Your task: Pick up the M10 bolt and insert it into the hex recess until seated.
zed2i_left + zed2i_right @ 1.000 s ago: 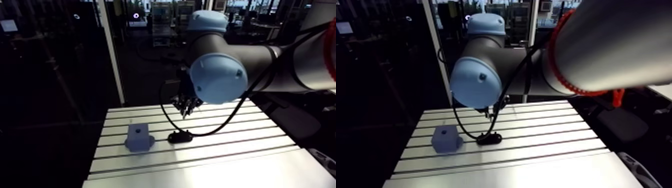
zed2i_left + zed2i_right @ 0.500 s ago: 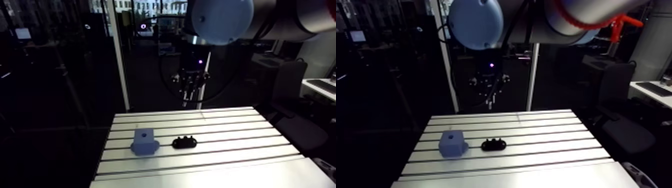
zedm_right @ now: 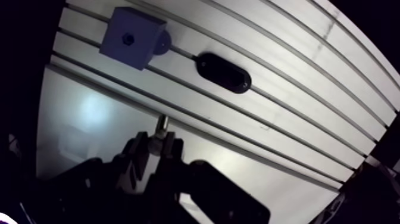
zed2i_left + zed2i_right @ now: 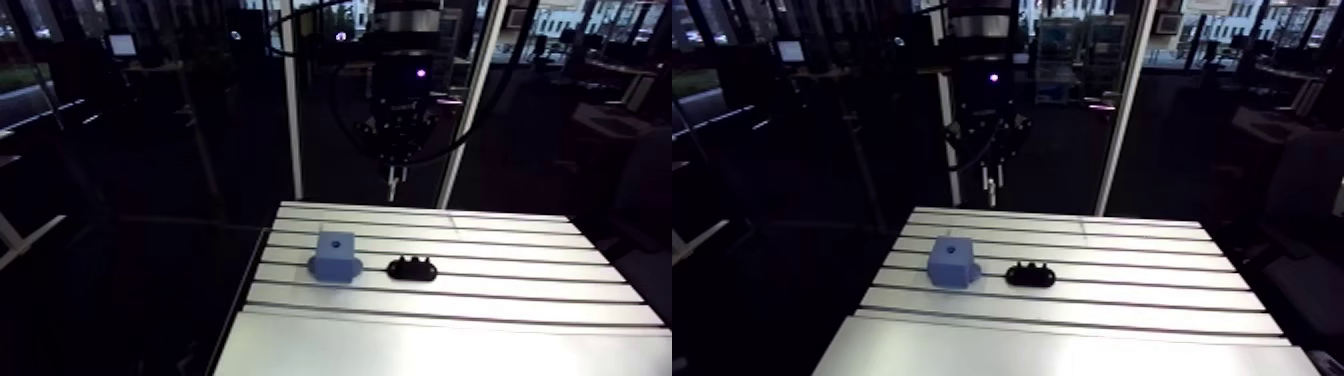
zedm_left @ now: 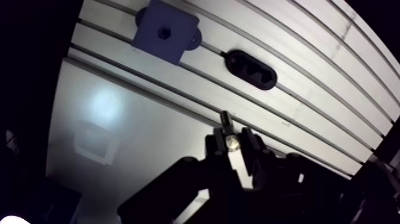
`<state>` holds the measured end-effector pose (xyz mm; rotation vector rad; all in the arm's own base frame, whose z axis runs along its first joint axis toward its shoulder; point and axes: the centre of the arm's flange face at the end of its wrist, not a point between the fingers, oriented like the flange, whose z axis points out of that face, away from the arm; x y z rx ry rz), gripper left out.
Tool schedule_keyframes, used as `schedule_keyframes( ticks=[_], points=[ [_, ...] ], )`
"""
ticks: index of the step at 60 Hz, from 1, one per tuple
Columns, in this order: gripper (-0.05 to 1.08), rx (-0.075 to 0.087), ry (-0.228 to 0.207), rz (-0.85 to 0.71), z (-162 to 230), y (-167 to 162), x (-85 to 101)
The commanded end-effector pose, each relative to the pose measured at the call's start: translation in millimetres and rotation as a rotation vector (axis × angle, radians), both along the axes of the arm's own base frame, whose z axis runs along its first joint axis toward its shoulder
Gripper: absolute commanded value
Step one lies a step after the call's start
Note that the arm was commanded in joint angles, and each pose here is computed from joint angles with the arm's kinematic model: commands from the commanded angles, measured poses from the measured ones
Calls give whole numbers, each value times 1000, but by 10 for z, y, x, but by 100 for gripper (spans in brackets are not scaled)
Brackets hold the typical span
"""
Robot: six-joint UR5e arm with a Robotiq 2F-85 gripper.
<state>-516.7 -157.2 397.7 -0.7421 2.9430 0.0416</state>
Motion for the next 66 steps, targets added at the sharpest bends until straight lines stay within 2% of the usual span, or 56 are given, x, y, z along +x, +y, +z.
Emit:
schedule_keyframes(
  ticks=[1, 15, 19, 22, 26, 35, 39, 51, 60, 66],
  points=[
    [87, 33, -25, 125, -60, -262, -18],
    [87, 25, -18, 144, -153, -416, -279],
    [87, 21, -29, 145, -233, -489, -384],
    [87, 26, -41, 145, -320, -519, -423],
    [87, 25, -47, 147, -360, -535, -454],
    [87, 29, -45, 161, -352, -618, -436],
    [87, 22, -45, 162, -353, -636, -437],
    [88, 24, -49, 176, -384, -730, -399],
    [88, 27, -59, 173, -461, -735, -430],
    [88, 35, -71, 165, -539, -754, -419]
  ],
)
